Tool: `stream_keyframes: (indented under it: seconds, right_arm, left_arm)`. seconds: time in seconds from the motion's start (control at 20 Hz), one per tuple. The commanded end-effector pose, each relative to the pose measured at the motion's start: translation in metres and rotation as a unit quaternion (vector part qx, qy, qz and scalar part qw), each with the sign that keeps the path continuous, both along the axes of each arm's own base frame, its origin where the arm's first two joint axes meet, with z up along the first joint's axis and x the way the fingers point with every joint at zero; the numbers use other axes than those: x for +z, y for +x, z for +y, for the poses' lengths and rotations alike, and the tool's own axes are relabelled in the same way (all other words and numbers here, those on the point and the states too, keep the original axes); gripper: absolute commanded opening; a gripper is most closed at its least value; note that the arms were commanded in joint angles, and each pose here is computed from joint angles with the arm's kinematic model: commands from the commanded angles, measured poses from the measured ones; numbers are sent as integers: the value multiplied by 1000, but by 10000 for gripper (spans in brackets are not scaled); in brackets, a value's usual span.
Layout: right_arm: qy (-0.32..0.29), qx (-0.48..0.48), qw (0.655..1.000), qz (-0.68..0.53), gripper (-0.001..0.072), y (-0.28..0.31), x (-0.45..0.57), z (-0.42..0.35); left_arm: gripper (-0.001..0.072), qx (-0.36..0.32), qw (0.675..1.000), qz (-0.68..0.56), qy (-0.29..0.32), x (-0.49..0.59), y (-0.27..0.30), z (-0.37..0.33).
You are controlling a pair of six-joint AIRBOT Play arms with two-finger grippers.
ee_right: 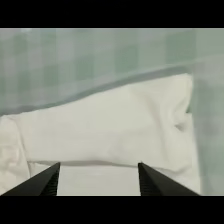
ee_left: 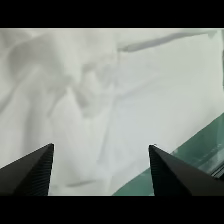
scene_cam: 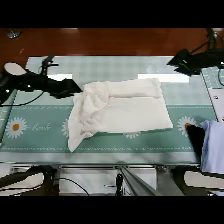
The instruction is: Fold the shirts.
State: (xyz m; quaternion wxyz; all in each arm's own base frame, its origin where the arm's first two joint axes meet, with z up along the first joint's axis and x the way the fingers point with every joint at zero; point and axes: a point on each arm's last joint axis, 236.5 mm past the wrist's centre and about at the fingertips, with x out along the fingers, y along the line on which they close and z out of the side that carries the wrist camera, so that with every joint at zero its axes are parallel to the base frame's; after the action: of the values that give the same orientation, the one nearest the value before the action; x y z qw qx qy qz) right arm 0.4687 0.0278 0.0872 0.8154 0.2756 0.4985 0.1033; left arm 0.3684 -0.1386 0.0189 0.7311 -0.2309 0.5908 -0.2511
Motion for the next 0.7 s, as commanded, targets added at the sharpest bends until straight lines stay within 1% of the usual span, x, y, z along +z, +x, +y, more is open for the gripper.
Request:
stream_keyframes:
  seconds: [0.0, 0.05, 0.1, 0.2, 0.35, 0.4, 0.5, 0.65]
  right_arm:
    - [-67, 1, 993, 94, 579, -63, -15, -78]
    - [-102, -26, 987, 124, 580, -87, -26, -108]
    - [-108, -80, 981, 141, 579, -109, -37, -132]
    - [-70, -155, 978, 122, 579, -136, -64, -142]
    - [-2, -166, 982, 94, 579, -168, -106, -105]
    - [16, -163, 981, 101, 579, -179, -117, -91]
    - [36, -152, 981, 118, 579, -194, -132, -74]
    - [46, -135, 981, 135, 578, -204, -137, -64]
  left_arm:
    - [703, 54, 990, 116, 67, -14, -42, 89]
    - [703, 87, 986, 129, 62, -19, -53, 106]
    - [703, 113, 982, 141, 56, -28, -67, 116]
    - [703, 146, 976, 159, 32, -55, -96, 116]
    - [703, 157, 974, 135, -96, -76, -109, 65]
    - [704, 170, 969, 133, -118, -84, -111, 54]
    - [703, 181, 966, 149, -108, -108, -120, 47]
    - [702, 143, 973, 155, -98, -118, -126, 30]
